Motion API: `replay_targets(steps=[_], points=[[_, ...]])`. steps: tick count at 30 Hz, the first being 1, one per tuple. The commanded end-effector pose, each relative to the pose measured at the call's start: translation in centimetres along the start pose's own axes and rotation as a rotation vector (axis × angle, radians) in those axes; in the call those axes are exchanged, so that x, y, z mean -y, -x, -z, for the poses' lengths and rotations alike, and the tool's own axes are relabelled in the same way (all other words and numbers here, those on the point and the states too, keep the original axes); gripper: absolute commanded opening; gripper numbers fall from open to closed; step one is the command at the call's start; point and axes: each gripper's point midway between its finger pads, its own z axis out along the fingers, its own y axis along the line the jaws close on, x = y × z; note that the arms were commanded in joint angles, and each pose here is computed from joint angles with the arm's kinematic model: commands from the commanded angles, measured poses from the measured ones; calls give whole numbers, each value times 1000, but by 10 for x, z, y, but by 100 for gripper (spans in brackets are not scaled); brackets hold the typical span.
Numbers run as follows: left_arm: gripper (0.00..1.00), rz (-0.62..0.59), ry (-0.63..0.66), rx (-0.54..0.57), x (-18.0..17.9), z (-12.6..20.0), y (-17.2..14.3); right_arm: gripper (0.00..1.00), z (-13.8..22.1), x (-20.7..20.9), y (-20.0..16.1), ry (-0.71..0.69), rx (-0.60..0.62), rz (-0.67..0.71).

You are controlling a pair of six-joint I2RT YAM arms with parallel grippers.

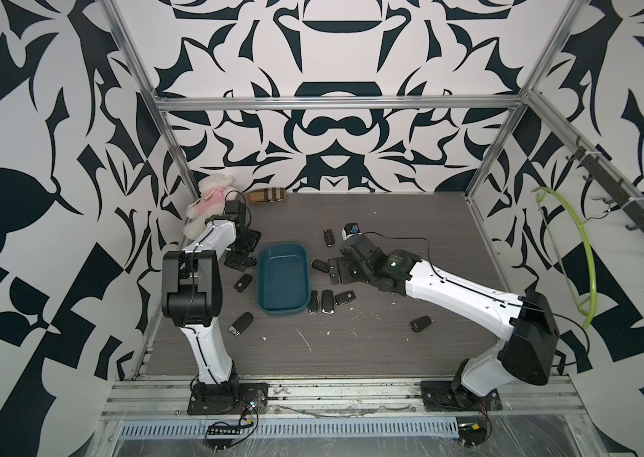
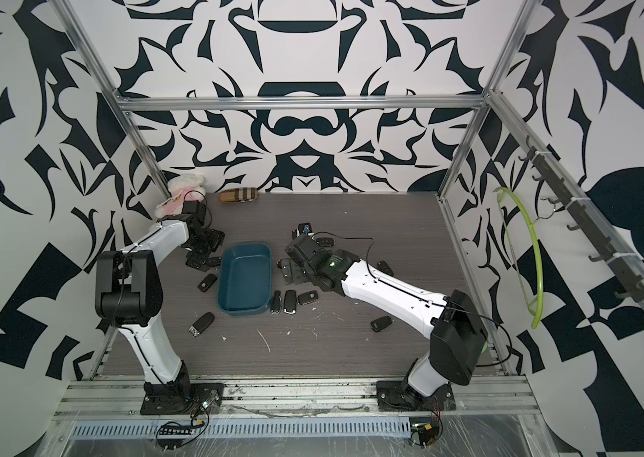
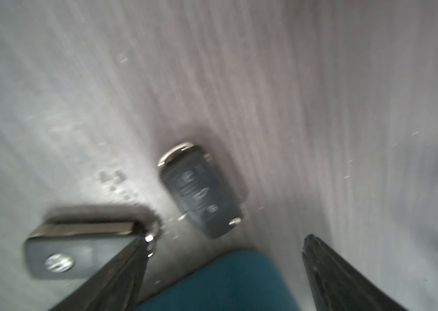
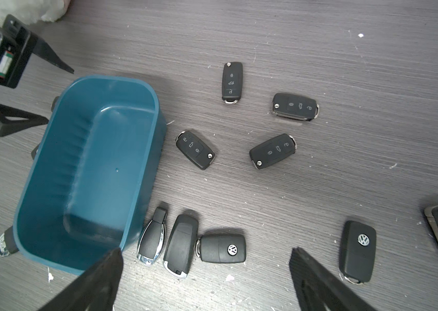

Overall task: Place the car key into the storage box
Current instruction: Pick up the car key from the center of the board.

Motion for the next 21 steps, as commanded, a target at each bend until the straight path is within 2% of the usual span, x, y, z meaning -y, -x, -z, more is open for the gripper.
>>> replay_targets(steps=[1, 10, 15, 21], points=[[94, 19, 40, -3, -2, -7, 4, 99, 12, 6, 7, -16, 41, -31], [90, 45, 116, -12, -21, -13, -1, 99, 14, 10, 8, -38, 48, -36], [89, 50, 118, -15, -23, -14, -2, 99, 11, 9, 7, -34, 41, -37], [74, 17, 145, 4, -18, -21, 6, 99, 9, 6, 7, -27, 36, -35]])
